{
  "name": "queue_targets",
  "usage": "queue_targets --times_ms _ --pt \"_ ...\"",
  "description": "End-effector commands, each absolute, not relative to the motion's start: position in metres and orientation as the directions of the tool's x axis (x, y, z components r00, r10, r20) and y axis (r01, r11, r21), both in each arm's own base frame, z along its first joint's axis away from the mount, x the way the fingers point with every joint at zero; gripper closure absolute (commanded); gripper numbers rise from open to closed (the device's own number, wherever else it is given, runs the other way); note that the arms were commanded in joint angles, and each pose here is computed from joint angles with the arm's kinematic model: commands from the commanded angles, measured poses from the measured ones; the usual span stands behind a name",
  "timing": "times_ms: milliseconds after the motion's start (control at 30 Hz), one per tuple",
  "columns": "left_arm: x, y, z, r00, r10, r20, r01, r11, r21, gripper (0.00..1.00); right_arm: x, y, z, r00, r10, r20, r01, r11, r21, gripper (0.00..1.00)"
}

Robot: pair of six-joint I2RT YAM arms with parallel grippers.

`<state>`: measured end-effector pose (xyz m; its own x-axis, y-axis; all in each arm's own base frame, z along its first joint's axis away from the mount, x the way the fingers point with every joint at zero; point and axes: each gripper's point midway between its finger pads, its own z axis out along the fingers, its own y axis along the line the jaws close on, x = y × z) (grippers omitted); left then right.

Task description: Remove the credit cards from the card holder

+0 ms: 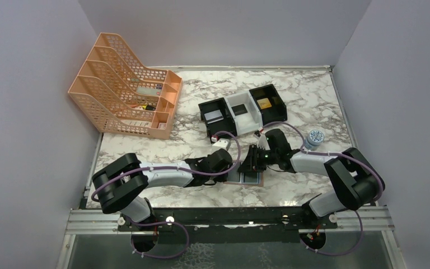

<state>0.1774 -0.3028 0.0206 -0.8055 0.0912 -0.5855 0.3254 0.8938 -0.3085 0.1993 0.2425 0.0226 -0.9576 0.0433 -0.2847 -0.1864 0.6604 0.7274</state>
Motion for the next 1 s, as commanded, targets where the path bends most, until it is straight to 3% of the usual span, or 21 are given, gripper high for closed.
queue_targets --times_ms 0,367,633,767,967 --pt "0.172 -0.295 0.008 -0.822 0.141 -0.552 0.328 0.909 -0.257 0.81 0.207 0.218 0.006 -0.946 0.077 -0.313 -0.139 0.78 0.61 0.73" --pt "0.168 -0.302 0.001 -0.842 0.148 -0.52 0.326 0.906 -0.27 0.87 0.209 0.206 -0.009 -0.94 0.083 -0.33 -0.119 0.828 0.548 0.71" --pt "0.165 -0.303 -0.005 -0.851 0.156 -0.501 0.327 0.905 -0.272 0.9 0.2 0.23 0.007 -0.948 0.066 -0.31 -0.171 0.719 0.674 0.72" --pt "0.164 -0.305 -0.006 -0.85 0.16 -0.502 0.329 0.905 -0.269 0.91 0.191 0.245 0.022 -0.957 0.081 -0.277 -0.171 0.613 0.771 0.83" --pt "0.165 -0.301 -0.005 -0.848 0.147 -0.509 0.316 0.912 -0.263 0.93 0.196 0.253 0.04 -0.951 0.096 -0.294 -0.191 0.568 0.801 0.98"
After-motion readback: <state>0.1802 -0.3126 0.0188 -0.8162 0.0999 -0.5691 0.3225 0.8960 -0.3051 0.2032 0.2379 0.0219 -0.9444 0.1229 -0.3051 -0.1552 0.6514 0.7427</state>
